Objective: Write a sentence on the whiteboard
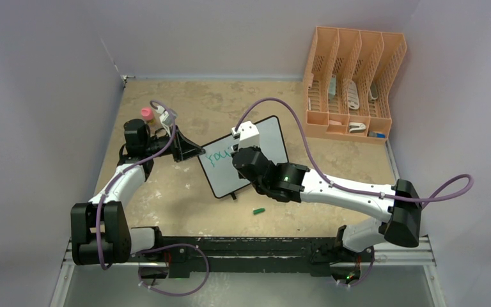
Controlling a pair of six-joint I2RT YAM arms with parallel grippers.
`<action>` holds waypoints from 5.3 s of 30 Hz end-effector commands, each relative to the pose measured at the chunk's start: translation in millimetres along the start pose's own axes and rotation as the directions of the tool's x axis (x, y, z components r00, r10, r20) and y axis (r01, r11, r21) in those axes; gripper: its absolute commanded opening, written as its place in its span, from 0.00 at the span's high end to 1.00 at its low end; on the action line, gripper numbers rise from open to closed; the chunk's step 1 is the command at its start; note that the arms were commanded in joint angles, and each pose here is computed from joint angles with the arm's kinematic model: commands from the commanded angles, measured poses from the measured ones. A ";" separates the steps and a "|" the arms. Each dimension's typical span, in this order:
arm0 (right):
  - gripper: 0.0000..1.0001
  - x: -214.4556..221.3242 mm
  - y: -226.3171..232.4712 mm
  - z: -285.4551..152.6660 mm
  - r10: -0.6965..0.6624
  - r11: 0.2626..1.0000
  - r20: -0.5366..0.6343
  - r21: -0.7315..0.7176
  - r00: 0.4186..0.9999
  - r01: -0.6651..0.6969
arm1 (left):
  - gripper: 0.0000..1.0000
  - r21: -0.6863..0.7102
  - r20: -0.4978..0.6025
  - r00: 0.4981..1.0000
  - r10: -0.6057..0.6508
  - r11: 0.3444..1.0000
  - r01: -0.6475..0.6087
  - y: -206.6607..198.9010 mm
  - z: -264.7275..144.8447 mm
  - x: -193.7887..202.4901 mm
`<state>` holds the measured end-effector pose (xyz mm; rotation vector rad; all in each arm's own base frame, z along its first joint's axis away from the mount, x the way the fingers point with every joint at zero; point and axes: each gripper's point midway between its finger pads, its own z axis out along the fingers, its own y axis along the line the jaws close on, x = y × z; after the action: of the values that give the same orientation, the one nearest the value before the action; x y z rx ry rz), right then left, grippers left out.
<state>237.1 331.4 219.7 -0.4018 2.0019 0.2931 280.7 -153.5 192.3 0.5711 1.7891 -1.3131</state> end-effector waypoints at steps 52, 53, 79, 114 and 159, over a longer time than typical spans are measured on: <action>1.00 23.7 -7.3 4.1 0.018 1.000 -0.063 0.026 0.998 -0.017 | 1.00 0.045 -0.007 0.999 0.054 0.998 -0.053 -10.4 1.6 -5.7; 1.00 24.3 -7.3 3.7 0.019 1.000 -0.066 0.024 0.998 -0.017 | 1.00 0.045 -0.007 0.999 0.053 0.998 -0.053 -10.3 1.4 -5.7; 1.00 5.1 -7.4 -6.3 0.051 0.999 -0.018 0.000 0.999 -0.051 | 1.00 0.047 -0.008 0.999 0.052 0.998 -0.052 -10.7 2.1 -5.2; 1.00 -8.2 -3.4 4.3 0.032 0.999 0.027 0.009 0.999 -0.032 | 1.00 0.048 -0.010 0.999 0.053 0.997 -0.052 -11.0 2.4 -4.9; 1.00 -15.2 -18.8 -5.0 0.074 0.997 0.055 0.011 0.996 -0.074 | 1.00 0.041 -0.012 0.999 0.050 0.998 -0.050 -9.0 3.0 -4.9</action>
<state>244.6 322.0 212.6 -0.3740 2.0103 0.2775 281.1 -153.4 191.3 0.5756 1.7906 -1.3054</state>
